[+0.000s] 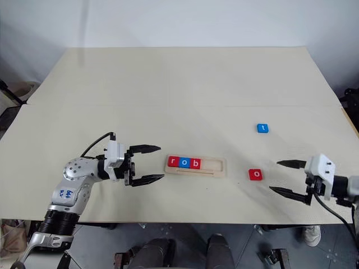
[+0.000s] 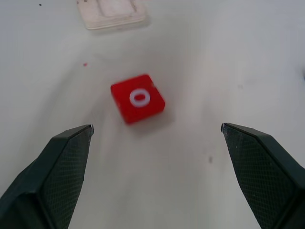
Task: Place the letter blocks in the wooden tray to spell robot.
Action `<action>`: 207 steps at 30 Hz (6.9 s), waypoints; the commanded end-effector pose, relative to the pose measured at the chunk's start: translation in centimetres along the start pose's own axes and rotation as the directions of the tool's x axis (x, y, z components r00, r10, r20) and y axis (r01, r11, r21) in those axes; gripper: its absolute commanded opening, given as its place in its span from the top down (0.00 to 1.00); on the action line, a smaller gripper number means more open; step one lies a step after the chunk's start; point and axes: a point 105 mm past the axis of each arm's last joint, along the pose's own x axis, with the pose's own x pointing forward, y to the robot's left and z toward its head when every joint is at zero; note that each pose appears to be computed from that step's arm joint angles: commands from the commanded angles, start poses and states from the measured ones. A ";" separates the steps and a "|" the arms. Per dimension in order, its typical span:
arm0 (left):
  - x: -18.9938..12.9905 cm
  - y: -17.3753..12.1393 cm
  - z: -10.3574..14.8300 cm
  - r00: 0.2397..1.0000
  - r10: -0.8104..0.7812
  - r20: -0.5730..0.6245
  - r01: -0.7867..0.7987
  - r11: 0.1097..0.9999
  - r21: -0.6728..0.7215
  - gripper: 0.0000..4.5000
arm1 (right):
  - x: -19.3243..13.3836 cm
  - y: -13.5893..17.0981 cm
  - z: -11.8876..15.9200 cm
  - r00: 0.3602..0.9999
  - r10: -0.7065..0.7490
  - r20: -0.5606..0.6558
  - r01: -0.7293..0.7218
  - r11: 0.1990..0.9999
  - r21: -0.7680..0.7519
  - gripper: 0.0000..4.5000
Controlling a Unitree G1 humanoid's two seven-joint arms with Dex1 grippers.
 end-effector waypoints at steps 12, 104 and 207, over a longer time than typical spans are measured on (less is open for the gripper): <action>0.7 -1.3 1.4 0.997 -0.068 0.043 0.067 0.997 0.030 0.00 | 3.1 -0.4 0.4 0.964 0.168 -0.207 -0.189 0.978 -0.087 0.14; 1.5 0.4 1.1 0.998 -0.045 0.045 0.044 0.998 0.035 0.00 | 0.4 -1.7 1.6 0.682 -0.731 0.025 0.669 0.637 0.383 0.00; 1.1 0.0 1.6 0.998 -0.006 0.057 0.003 0.999 0.052 0.00 | 4.5 -2.9 2.4 0.985 0.110 -0.133 -0.111 0.994 0.002 0.00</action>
